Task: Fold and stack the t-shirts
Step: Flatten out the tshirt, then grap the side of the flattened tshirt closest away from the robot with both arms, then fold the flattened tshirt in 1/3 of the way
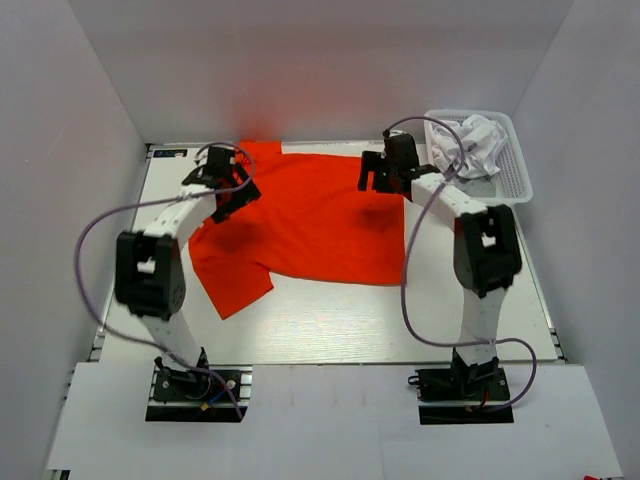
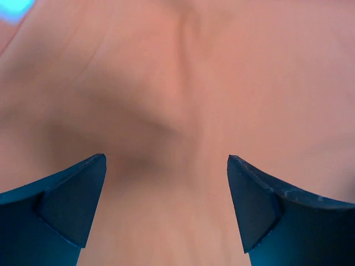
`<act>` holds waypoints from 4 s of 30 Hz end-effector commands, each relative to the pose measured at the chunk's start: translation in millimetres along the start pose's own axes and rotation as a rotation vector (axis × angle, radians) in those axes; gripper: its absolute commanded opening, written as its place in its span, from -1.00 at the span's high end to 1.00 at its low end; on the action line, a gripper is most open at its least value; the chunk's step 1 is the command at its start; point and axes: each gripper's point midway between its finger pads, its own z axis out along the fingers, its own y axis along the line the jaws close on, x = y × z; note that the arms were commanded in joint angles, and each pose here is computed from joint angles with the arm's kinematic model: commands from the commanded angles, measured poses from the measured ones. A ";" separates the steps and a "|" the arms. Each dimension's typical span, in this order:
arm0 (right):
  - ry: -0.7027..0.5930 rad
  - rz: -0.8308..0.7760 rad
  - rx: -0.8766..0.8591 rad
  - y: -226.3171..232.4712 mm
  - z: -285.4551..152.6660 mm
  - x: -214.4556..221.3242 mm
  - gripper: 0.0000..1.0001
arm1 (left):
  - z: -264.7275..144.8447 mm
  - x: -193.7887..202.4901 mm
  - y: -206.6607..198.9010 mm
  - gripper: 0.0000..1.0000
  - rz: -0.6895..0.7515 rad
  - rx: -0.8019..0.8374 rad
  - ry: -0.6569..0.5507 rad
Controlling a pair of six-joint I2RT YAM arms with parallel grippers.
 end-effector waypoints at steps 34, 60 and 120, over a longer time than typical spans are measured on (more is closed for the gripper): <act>-0.132 0.209 0.097 -10.2 -141.3 72.5 -0.81 | -99.2 217.8 169.4 1.00 -0.234 -0.365 0.322; 0.349 0.311 0.246 -33.9 -153.6 228.5 -0.29 | -131.3 240.1 150.0 1.00 -0.115 -0.196 0.512; 0.008 0.209 0.284 -42.4 -80.8 44.0 1.00 | -28.1 -78.5 -29.5 1.00 0.082 0.143 -0.347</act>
